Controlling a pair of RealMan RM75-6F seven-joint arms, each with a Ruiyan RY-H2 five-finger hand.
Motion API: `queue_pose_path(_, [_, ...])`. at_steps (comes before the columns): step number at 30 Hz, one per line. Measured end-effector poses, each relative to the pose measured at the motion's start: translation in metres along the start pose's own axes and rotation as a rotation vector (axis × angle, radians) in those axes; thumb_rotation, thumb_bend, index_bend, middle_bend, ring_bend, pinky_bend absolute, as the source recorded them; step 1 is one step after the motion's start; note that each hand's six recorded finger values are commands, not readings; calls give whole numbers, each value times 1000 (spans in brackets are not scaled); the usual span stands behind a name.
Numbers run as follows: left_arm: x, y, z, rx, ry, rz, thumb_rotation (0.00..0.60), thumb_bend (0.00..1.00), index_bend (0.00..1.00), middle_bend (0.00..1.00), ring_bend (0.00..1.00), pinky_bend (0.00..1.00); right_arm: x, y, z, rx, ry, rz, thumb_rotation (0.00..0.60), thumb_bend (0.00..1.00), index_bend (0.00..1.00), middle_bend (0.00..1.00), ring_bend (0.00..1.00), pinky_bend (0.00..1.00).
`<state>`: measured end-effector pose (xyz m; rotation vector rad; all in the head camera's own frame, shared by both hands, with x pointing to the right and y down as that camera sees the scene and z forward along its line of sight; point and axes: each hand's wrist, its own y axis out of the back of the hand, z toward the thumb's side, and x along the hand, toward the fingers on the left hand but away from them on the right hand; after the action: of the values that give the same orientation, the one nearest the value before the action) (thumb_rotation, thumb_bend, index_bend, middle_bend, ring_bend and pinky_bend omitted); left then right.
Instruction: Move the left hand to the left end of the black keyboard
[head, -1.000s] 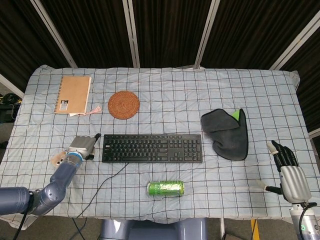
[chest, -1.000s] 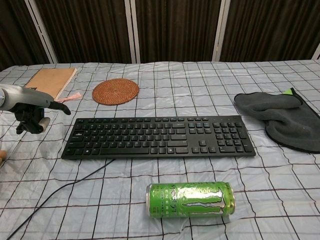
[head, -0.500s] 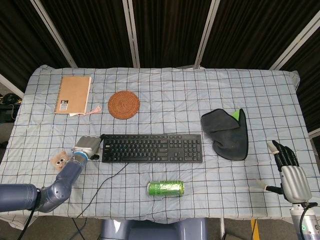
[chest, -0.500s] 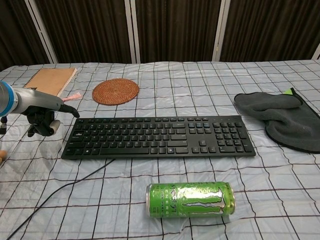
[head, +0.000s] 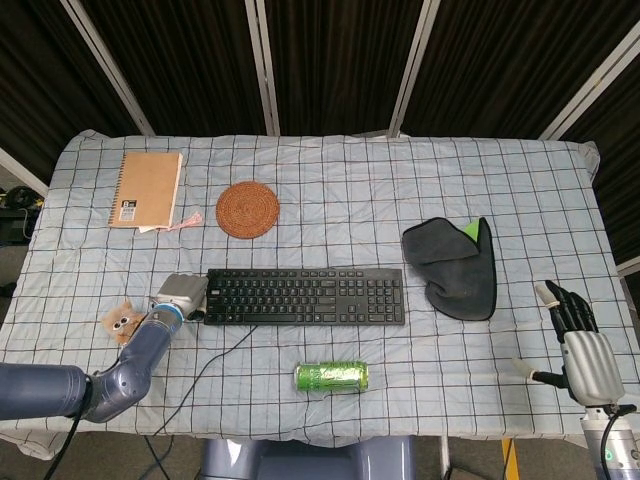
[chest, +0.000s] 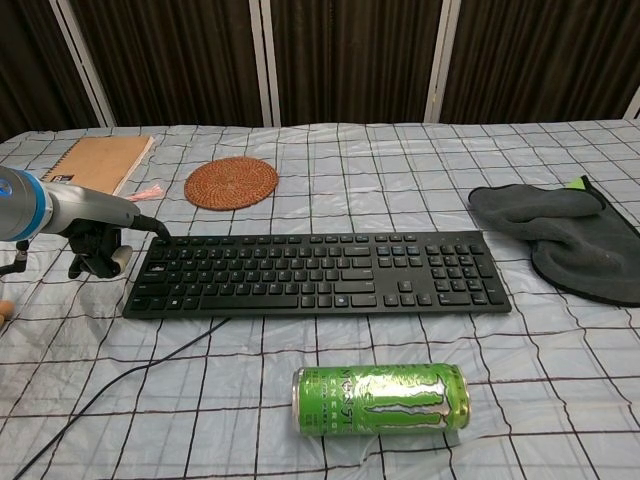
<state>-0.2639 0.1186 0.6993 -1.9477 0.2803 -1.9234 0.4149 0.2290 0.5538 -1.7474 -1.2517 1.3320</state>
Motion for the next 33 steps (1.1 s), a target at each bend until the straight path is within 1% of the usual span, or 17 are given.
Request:
queue_pose_path(11, [2, -7, 0, 3, 5, -20, 600, 806, 0, 850, 723, 519, 0, 0, 0, -1, 0, -5, 600, 72, 34, 0, 0, 0])
queue_pose_path(22, [1, -8, 0, 5, -2, -17, 600, 808, 0, 850, 723, 520, 0, 1, 0, 0, -1, -5, 600, 73, 34, 0, 0, 0])
queue_pose_path(28, [-1, -3, 1, -10, -10, 2, 600, 808, 0, 849, 723, 520, 0, 1, 1, 1, 0, -6, 600, 72, 34, 0, 0, 0])
queue_pose_path(33, [-7, 7, 3, -28, -30, 34, 600, 809, 0, 846, 721, 519, 0, 1, 0, 0, -1, -7, 600, 71, 34, 0, 0, 0])
